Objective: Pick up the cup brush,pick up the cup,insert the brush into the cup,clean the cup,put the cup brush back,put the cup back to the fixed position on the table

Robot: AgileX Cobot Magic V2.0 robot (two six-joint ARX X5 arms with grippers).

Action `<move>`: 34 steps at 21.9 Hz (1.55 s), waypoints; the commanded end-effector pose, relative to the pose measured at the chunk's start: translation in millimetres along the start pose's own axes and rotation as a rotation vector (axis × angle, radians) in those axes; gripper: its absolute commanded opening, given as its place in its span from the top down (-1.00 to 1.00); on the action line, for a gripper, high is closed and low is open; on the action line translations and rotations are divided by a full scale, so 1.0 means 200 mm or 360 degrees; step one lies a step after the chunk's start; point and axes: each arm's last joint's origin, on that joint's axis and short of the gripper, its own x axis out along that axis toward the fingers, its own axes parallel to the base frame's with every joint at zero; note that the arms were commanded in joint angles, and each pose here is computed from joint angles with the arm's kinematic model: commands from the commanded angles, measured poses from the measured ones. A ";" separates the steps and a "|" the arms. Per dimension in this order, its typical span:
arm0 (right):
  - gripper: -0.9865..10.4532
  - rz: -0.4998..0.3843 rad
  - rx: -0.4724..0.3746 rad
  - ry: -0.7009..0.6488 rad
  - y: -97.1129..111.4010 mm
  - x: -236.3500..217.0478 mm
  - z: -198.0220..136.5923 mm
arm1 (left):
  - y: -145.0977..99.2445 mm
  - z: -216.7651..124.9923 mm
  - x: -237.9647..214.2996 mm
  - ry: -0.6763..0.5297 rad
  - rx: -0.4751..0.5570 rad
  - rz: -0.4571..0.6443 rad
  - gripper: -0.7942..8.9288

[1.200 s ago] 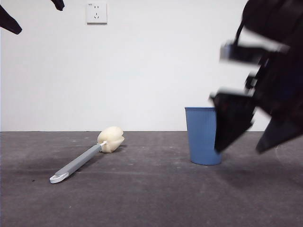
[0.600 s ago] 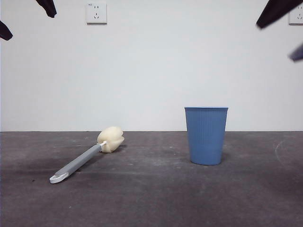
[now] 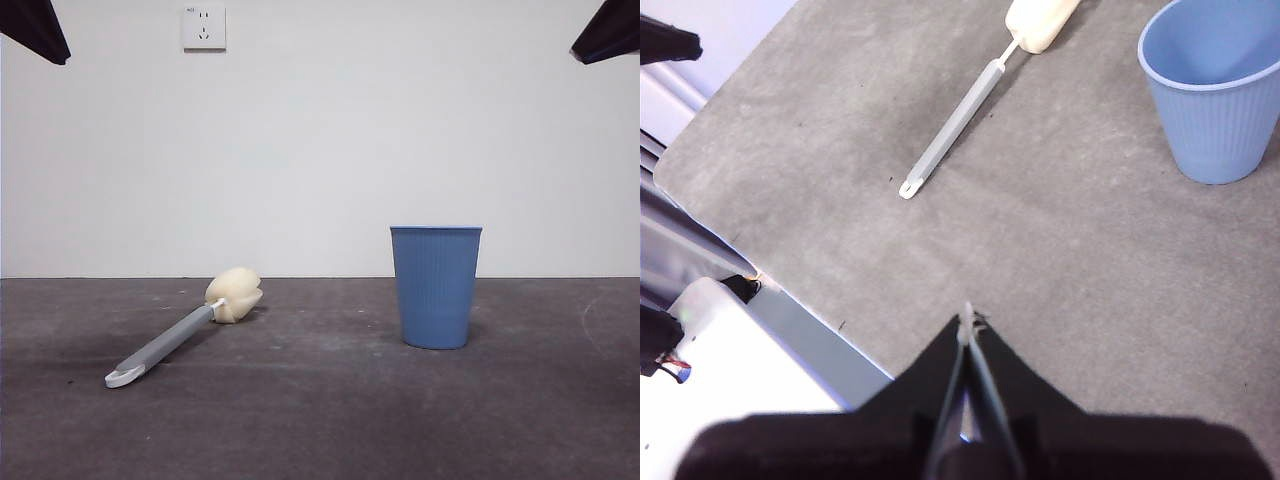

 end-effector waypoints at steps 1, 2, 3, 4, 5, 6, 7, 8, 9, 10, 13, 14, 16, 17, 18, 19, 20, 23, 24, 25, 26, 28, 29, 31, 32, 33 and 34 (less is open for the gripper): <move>0.82 0.0000 0.0061 0.0006 0.00 0.01 -0.01 | 0.00 -0.01 0.01 0.0009 0.0025 0.0007 0.84; 0.82 0.0000 0.0066 0.0004 0.00 0.01 -0.01 | 0.00 -0.01 0.01 0.0009 0.0024 0.0007 0.84; 0.82 -0.0003 0.0057 0.0005 0.00 0.01 -0.01 | 0.00 -0.01 0.01 0.0009 0.0024 0.0007 0.84; 0.82 -0.0012 0.0054 0.0001 0.00 0.01 -0.01 | 0.00 -0.01 0.01 0.0009 0.0025 0.0007 0.84; 0.82 -0.0012 0.0055 0.0002 0.00 0.01 -0.01 | 0.00 -0.01 0.01 0.0010 0.0024 0.0006 0.84; 0.82 -0.0012 0.0054 0.0002 0.00 0.01 -0.01 | 0.00 -0.01 0.01 0.0010 0.0024 0.0006 0.84; 0.82 -0.0012 0.0054 0.0002 0.00 0.01 -0.01 | 0.00 -0.01 0.01 0.0010 0.0024 0.0006 0.84; 0.82 -0.0012 0.0054 0.0002 0.00 0.01 -0.01 | 0.00 -0.01 0.01 0.0008 0.0024 0.0006 0.84; 0.82 -0.0012 0.0054 0.0002 0.00 0.01 -0.01 | 0.00 -0.01 0.01 0.0008 0.0024 0.0006 0.84; 0.82 -0.0012 0.0054 0.0002 0.00 0.01 -0.01 | 0.00 -0.01 0.01 0.0006 0.0024 0.0006 0.84; 0.82 -0.0012 0.0054 0.0002 0.00 0.01 -0.01 | 0.00 -0.01 0.01 0.0005 0.0031 0.0005 0.84; 0.82 -0.0012 0.0054 0.0002 0.00 0.01 -0.01 | 0.00 -0.01 0.01 0.0003 0.0045 0.0008 0.84; 0.82 -0.0012 0.0054 0.0002 0.00 0.01 -0.01 | 0.01 0.00 0.01 -0.0017 0.0085 0.0063 0.84; 0.82 -0.0012 0.0054 0.0002 0.00 0.01 -0.01 | 0.01 0.01 0.01 -0.0070 0.0113 0.0136 0.84; 0.82 -0.0012 0.0054 0.0002 0.00 0.01 -0.01 | 0.01 0.03 0.00 -0.0164 0.0140 0.0205 0.84; 0.82 -0.0012 0.0054 0.0002 0.00 0.01 -0.01 | 0.02 0.06 -0.02 -0.0296 0.0175 0.0289 0.84; 0.82 -0.0012 0.0054 0.0003 0.00 0.01 -0.01 | 0.03 0.10 -0.05 -0.0440 0.0219 0.0342 0.84; 0.82 -0.0012 0.0054 0.0002 0.00 0.01 -0.01 | 0.07 0.16 -0.20 -0.0850 0.0351 0.0329 0.84; 0.82 -0.0012 0.0054 0.0002 0.00 0.01 -0.01 | 0.09 0.16 -0.25 -0.0977 0.0380 0.0345 0.84; 0.82 -0.0012 0.0054 0.0002 0.00 0.01 -0.01 | 0.12 0.15 -0.30 -0.1090 0.0393 0.0389 0.84; 0.82 -0.0012 0.0054 0.0002 0.00 0.01 -0.01 | 0.15 0.13 -0.34 -0.1197 0.0388 0.0462 0.84; 0.82 -0.0012 0.0054 0.0002 0.00 0.01 -0.01 | 0.22 0.04 -0.37 -0.1308 0.0334 0.0610 0.84; 0.82 -0.0012 0.0054 0.0002 0.00 0.01 -0.01 | 0.24 -0.01 -0.37 -0.1328 0.0313 0.0668 0.84; 0.82 -0.0012 0.0054 0.0002 0.00 0.01 -0.01 | 0.28 -0.09 -0.34 -0.1329 0.0299 0.0743 0.84; 0.82 -0.0012 0.0054 0.0002 0.00 0.01 -0.01 | 0.30 -0.13 -0.32 -0.1321 0.0293 0.0775 0.84; 0.82 -0.0012 0.0054 0.0002 0.00 0.01 -0.01 | 0.31 -0.18 -0.29 -0.1304 0.0281 0.0799 0.84; 0.82 -0.0012 0.0054 0.0002 0.00 0.01 -0.01 | 0.33 -0.22 -0.26 -0.1288 0.0271 0.0817 0.84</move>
